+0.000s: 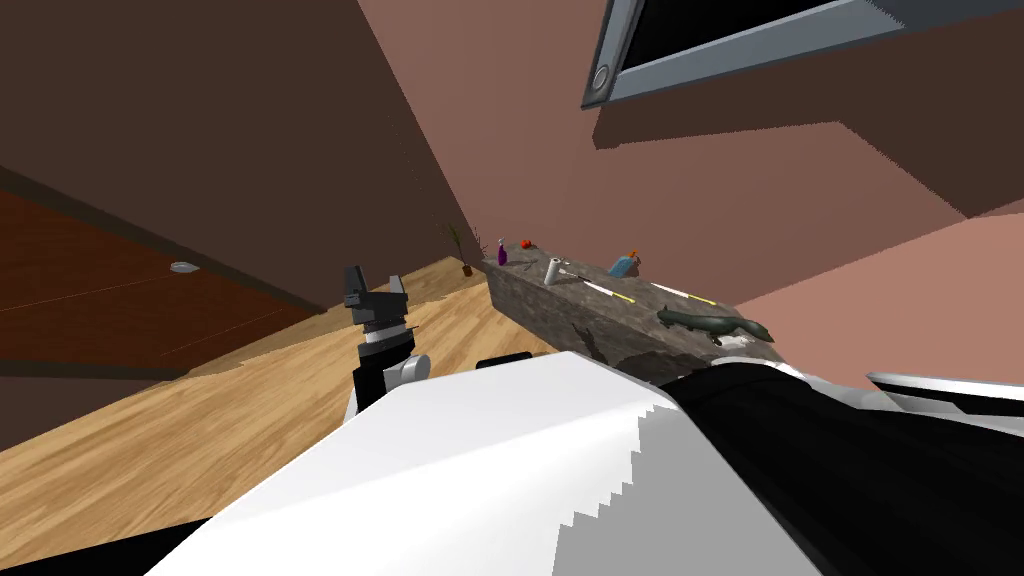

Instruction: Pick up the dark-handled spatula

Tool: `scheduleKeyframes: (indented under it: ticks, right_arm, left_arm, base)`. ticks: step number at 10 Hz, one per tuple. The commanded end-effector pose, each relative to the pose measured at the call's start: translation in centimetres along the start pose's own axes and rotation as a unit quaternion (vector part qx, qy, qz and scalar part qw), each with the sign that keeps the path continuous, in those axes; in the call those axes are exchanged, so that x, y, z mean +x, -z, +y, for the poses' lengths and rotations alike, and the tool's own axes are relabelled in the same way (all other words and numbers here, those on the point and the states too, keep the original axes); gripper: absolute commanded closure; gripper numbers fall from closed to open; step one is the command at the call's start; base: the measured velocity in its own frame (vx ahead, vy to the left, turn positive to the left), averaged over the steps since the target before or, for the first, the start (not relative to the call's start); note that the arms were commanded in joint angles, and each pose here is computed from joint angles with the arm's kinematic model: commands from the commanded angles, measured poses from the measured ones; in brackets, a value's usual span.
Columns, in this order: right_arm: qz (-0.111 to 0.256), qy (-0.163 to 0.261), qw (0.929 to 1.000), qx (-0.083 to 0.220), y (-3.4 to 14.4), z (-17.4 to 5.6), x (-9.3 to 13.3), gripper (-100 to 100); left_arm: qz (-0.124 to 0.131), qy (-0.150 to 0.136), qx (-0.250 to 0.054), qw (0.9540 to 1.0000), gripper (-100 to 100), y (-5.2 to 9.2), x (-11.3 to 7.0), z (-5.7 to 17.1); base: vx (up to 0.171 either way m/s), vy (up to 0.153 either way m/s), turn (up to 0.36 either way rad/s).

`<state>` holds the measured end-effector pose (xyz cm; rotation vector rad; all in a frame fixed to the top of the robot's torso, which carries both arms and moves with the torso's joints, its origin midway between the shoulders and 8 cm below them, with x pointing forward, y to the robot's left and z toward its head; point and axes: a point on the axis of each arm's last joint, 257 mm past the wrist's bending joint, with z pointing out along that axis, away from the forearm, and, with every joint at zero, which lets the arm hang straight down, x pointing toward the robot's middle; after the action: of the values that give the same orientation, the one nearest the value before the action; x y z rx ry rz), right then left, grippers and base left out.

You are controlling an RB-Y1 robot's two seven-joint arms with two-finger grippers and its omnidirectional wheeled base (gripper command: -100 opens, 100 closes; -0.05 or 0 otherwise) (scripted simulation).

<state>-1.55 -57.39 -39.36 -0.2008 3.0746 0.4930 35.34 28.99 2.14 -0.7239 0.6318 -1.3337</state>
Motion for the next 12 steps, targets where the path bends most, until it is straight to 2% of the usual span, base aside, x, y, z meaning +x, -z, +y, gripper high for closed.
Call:
scheduleKeyframes:
  ticks: [1, 2, 3, 4, 6, 7, 10, 12]
  right_arm:
    - [0.025, 0.009, 0.9990, 0.035, 2.6, -2.5, 1.2, -100]
    - [0.029, 0.013, 0.9986, 0.042, 3.3, -3.0, 1.1, -100]
    - [0.029, 0.013, 0.9986, 0.042, 3.3, -3.0, 1.1, -100]
    - [0.043, 0.020, 0.9967, 0.066, 5.4, -4.7, 1.4, -100]
    - [0.062, 0.033, 0.9917, 0.108, 8.7, -7.5, 1.6, -100]
    - [0.062, 0.033, 0.9917, 0.108, 8.7, -7.5, 1.6, -100]
    - [0.068, 0.049, 0.9855, 0.148, 11.0, -9.9, 1.1, -100]
    - [0.067, 0.053, 0.9842, 0.155, 11.2, -10.4, 0.9, -100]
  left_arm:
    - [0.000, 0.000, 0.000, 1.0000, 0, 0.0, 0.0, 0.0]
    - [0.000, 0.000, 0.000, 1.0000, 0, 0.0, 0.0, 0.0]
    - [0.000, 0.000, 0.000, 1.0000, 0, 0.0, 0.0, 0.0]
    - [0.000, 0.000, 0.000, 1.0000, 0, 0.0, 0.0, 0.0]
    - [0.000, 0.000, 0.000, 1.0000, 0, 0.0, 0.0, 0.0]
    - [0.000, 0.000, 0.000, 1.0000, 0, 0.0, 0.0, 0.0]
    - [0.000, 0.000, 0.000, 1.0000, 0, 0.0, 0.0, 0.0]
    - [0.000, 0.000, 0.000, 1.0000, 0, 0.0, 0.0, 0.0]
  base:
    - [0.262, 0.095, 0.421]
    - [0.220, 0.064, 0.284]
    - [0.085, 0.025, 0.057]
    - [0.115, 0.036, 0.320]
    - [0.291, 0.004, 0.455]
    - [0.283, -0.058, 0.338]
    - [0.267, -0.135, 0.421]
    - [0.199, -0.171, 0.220]
